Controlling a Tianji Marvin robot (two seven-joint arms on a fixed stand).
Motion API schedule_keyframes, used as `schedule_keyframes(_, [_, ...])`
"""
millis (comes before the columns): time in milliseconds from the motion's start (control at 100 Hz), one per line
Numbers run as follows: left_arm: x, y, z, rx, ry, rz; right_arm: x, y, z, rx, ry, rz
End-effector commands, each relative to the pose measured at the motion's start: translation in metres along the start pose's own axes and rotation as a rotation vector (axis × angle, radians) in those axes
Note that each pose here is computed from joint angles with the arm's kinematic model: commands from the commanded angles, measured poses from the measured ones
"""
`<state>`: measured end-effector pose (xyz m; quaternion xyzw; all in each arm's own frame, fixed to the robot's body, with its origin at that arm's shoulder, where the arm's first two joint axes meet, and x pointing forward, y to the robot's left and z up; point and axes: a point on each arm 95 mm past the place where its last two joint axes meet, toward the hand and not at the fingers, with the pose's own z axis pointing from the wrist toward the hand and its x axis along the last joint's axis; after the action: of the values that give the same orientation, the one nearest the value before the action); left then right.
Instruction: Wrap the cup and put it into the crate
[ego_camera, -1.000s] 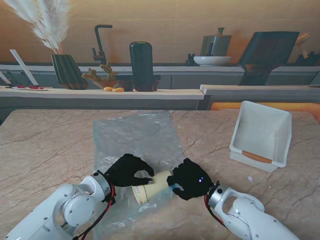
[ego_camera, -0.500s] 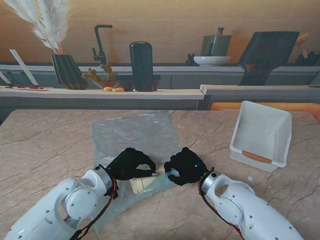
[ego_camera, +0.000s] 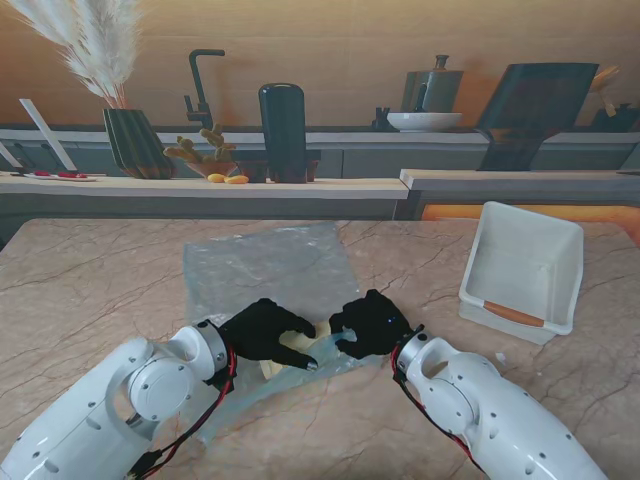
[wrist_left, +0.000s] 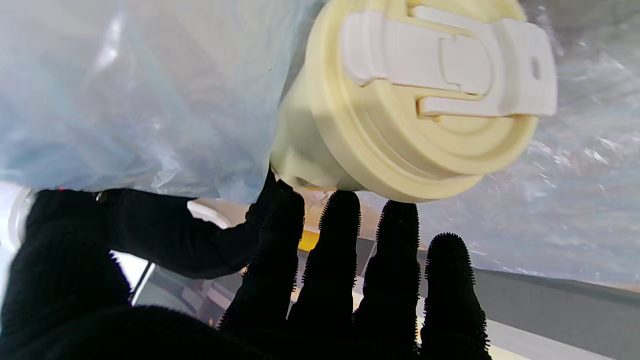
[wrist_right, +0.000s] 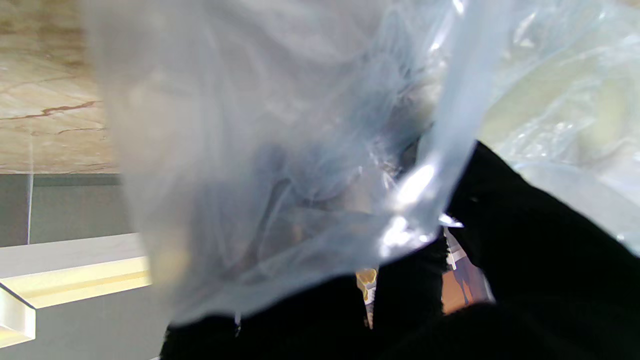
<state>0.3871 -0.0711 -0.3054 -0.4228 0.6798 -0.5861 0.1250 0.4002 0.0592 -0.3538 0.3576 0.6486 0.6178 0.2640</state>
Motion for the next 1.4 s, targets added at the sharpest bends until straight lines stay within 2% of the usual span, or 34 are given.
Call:
schedule_keyframes(0, [0.003,0.002,-0.001,-0.019,-0.012,0.03,0.003,0.002,0.003,-0.005,0.002,0.006])
schedule_keyframes(260, [0.002,0.006,0.005,-0.012,-0.07,0.066,0.003,0.004,0.005,0.001,-0.008,0.015])
schedule_keyframes(650, [-0.015,0.018,0.021,-0.012,-0.18,0.041,-0.002,0.011,0.008,0.018,-0.009,-0.002])
schedule_keyframes(890, [-0.023,0.025,0.025,-0.038,-0.211,0.051,-0.002,0.021,0.008,-0.024,-0.022,-0.012])
schedule_keyframes(1070, [-0.027,0.029,0.026,-0.059,-0.227,0.053,-0.001,0.029,0.003,-0.085,-0.025,-0.021])
schedule_keyframes(1230, [-0.03,0.031,0.028,-0.06,-0.235,0.049,0.004,0.034,-0.004,-0.159,0.018,-0.042])
schedule_keyframes(1390, [-0.031,0.033,0.028,-0.058,-0.242,0.055,0.007,0.036,-0.009,-0.198,0.131,-0.061])
